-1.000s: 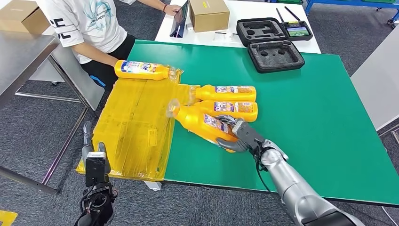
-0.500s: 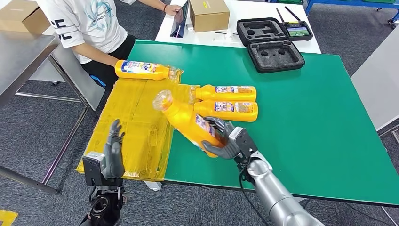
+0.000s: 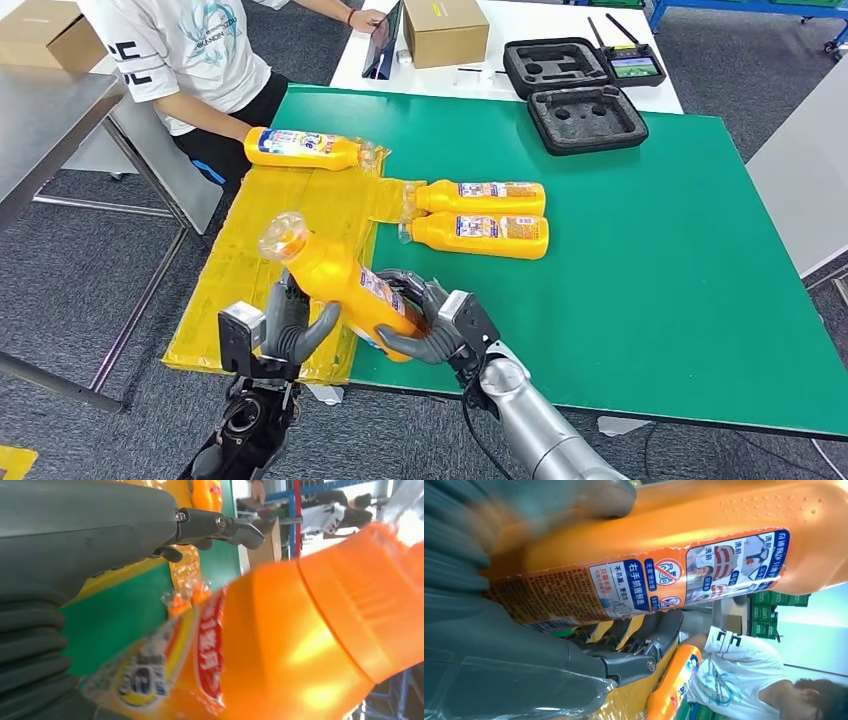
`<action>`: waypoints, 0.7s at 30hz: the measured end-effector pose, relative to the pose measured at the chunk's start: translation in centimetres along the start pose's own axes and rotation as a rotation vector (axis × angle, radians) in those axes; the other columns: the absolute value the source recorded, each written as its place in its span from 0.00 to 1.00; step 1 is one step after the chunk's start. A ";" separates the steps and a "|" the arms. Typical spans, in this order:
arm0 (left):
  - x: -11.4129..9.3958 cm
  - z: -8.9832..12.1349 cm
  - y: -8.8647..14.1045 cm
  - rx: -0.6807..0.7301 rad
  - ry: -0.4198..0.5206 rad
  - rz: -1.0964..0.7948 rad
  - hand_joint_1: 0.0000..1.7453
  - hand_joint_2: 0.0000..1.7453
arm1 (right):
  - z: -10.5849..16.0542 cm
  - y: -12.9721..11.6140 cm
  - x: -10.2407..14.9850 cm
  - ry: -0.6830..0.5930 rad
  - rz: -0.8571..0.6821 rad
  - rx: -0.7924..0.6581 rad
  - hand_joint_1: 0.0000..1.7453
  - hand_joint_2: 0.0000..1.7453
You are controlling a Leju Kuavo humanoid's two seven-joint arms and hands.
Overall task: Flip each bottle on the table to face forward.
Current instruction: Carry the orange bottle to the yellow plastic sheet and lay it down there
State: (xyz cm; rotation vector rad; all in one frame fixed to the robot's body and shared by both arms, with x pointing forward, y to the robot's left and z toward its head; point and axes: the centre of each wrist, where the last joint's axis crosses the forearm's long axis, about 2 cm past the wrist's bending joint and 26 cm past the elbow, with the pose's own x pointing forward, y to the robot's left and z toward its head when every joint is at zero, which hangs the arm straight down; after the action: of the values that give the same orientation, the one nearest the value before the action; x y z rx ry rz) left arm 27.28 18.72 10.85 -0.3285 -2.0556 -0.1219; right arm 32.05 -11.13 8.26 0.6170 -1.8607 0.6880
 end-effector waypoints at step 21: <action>-0.3 -1.5 -1.4 -0.113 0.017 0.178 1.00 1.00 | 0.6 1.3 -0.5 0.022 0.022 0.001 1.00 1.00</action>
State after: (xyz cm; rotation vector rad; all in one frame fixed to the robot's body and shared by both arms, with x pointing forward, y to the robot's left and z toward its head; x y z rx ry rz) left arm 28.30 17.01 11.37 -0.5767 -1.9966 -0.1318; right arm 30.95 -10.62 7.35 0.5878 -1.8490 0.7078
